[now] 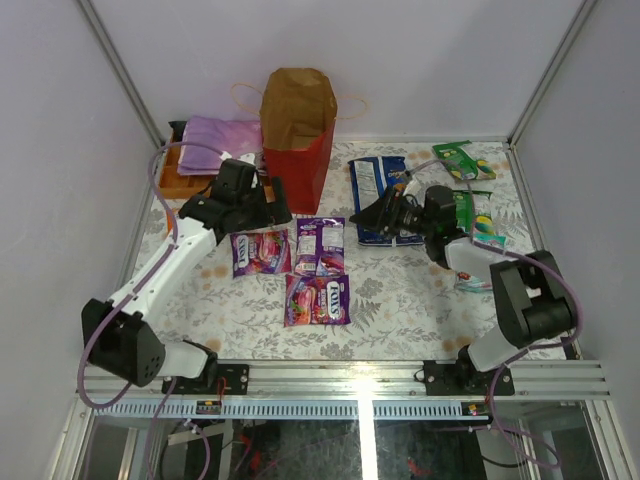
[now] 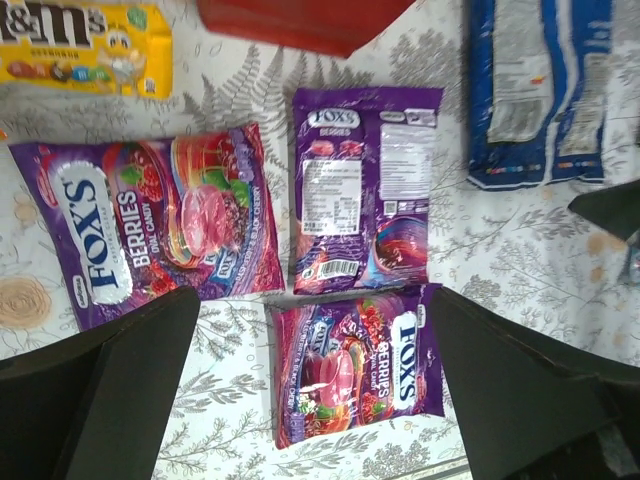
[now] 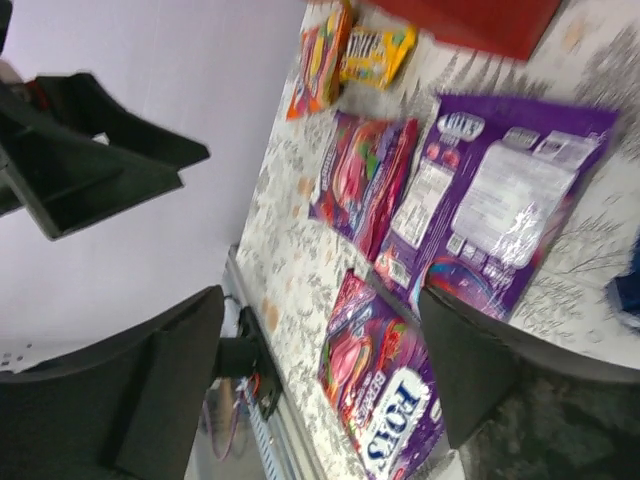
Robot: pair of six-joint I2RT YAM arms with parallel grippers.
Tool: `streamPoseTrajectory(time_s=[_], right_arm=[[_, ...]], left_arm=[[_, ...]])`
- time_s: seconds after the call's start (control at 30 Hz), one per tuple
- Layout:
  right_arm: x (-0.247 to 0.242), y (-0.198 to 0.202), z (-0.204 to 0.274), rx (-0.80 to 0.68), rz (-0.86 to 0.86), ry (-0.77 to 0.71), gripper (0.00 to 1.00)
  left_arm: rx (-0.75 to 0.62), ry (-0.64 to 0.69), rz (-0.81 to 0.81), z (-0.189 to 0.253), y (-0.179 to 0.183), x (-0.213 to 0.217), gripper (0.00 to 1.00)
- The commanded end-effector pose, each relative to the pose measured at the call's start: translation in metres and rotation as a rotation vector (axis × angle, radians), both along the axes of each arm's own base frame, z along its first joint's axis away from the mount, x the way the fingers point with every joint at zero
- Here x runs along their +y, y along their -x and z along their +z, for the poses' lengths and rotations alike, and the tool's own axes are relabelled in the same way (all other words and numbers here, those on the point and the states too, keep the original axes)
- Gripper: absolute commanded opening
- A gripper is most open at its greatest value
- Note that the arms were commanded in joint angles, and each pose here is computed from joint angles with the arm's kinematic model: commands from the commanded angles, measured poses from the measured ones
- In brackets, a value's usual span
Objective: Take the snacks out of the paper bag
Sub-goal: Adjust the snack at the center of the board, then adjust the snack at the corner of the board.
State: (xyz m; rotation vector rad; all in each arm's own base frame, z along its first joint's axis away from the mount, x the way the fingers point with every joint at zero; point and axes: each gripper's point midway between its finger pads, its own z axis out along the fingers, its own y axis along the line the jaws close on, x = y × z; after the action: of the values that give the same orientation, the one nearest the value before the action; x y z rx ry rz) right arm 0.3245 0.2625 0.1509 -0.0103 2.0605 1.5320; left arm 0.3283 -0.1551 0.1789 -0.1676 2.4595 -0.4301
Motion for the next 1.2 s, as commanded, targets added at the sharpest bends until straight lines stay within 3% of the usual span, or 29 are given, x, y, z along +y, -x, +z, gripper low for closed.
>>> streamPoseTrajectory(time_s=[0.0,0.13,0.33,0.43,0.57,0.73,0.87,1.03,1.17], right_arm=[[-0.027,-0.021,0.032,-0.077,-0.099,0.134,0.98],[-0.081,-0.04,0.029,-0.066,-0.356,0.416,0.99],[-0.171,-0.074,0.04,0.009,-0.695,0.55,0.99],[-0.228,-0.119,0.038,0.048,-0.912,0.63,1.0],[-0.295,-0.195,0.041,0.025,-1.117,0.897,0.99],[-0.345,-0.271,0.038,0.043,-1.041,1.053,0.97],[-0.379,-0.302,0.014,0.077,-0.974,1.131,0.98],[-0.402,-0.299,-0.043,0.125,-0.882,1.146,0.95],[-0.394,-0.284,-0.081,0.196,-0.751,1.168,0.93]], left_arm=[[-0.169,0.012,-0.029,0.041,-0.018,0.007,1.0],[-0.221,0.062,-0.018,0.06,-0.025,0.023,1.0],[-0.284,0.104,-0.027,0.079,-0.032,0.036,1.0],[-0.283,0.165,-0.062,0.079,-0.035,0.027,1.0],[-0.271,0.244,-0.129,0.077,-0.034,0.009,1.0],[-0.262,0.269,-0.165,0.07,-0.031,0.004,1.0],[-0.238,0.281,-0.179,0.061,-0.029,0.001,1.0],[-0.218,0.293,-0.194,0.054,-0.027,-0.002,1.0],[-0.202,0.291,-0.2,0.047,-0.026,-0.003,1.0]])
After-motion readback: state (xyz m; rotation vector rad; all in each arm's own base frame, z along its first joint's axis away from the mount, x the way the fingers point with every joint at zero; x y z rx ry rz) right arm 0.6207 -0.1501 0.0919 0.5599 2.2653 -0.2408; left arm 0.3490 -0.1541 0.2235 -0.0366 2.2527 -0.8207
